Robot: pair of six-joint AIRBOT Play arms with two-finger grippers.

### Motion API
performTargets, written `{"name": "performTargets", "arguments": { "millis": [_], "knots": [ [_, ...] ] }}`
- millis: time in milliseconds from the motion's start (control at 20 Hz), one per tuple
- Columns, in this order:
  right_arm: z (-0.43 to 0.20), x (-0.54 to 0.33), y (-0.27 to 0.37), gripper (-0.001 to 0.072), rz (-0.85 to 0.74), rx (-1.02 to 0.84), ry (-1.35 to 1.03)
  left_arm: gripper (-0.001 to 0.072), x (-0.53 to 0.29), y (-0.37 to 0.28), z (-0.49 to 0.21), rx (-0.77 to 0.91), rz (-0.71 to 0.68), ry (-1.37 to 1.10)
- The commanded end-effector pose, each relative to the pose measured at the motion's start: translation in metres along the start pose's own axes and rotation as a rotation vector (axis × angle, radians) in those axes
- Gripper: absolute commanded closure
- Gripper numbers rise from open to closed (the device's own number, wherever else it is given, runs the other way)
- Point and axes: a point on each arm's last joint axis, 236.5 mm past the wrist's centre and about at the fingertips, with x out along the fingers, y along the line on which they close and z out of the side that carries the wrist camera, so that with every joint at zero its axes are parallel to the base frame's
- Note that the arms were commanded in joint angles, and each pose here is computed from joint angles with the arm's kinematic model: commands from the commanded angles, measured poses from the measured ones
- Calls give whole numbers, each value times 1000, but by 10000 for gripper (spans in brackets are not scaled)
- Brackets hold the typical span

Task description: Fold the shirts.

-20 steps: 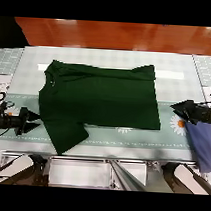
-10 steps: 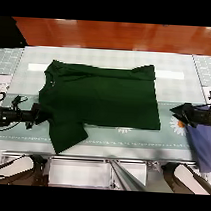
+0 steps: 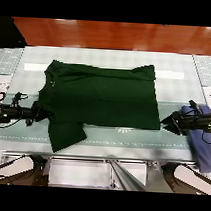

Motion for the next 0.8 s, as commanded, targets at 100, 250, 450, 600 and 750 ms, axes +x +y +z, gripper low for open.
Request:
{"name": "performTargets", "arguments": {
  "millis": [100, 250, 450, 600, 750],
  "knots": [
    [-3, 29, -4, 298, -63, 2, 65, 686, 0, 0, 0, 1, -1, 3],
    [8, 44, 20, 325, 1, -26, 31, 685, 0, 0, 1, 1, 0, -2],
    [22, 39, 74, 688, 122, -187, -7, 686, -10, -13, 8, 26, -23, -7],
    [50, -7, 121, 688, 144, -311, -87, 686, -48, -64, 35, 116, -113, -93],
    [85, -100, 201, 688, 145, -497, -309, 686, -140, -177, 71, 291, -357, -350]
  ]
}}
